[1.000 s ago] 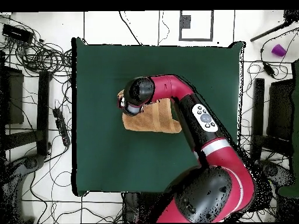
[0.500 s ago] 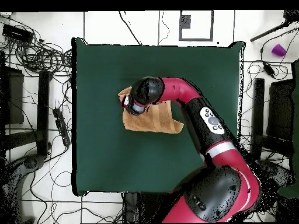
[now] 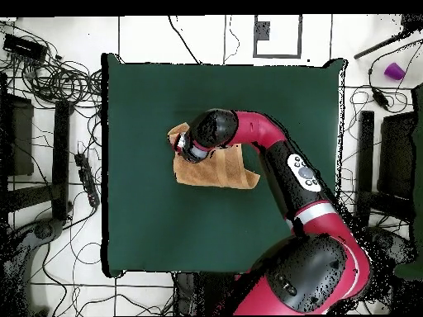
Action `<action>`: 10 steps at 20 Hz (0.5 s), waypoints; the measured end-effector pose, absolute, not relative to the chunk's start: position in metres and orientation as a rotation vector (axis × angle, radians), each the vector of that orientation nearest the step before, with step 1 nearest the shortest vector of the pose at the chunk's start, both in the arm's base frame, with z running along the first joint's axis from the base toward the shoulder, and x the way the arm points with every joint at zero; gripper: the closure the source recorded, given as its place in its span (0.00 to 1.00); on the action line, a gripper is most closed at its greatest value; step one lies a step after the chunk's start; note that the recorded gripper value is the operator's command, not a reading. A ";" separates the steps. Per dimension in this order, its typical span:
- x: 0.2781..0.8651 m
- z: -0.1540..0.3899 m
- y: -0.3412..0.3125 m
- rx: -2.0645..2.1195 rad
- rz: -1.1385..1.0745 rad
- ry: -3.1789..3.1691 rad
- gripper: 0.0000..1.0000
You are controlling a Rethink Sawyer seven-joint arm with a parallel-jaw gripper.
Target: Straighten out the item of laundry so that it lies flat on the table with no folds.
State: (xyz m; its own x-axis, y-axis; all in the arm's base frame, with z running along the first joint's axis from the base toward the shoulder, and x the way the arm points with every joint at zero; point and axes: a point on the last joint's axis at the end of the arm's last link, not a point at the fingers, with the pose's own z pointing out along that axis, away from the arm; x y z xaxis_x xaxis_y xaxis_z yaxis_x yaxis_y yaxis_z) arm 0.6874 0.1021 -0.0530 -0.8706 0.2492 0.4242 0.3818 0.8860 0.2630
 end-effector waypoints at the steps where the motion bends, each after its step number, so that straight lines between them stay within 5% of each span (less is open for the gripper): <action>1: 0.687 -0.053 0.102 -0.466 -0.483 -2.670 1.00; 10: 0.688 -0.053 0.102 -0.467 -0.484 -2.669 1.00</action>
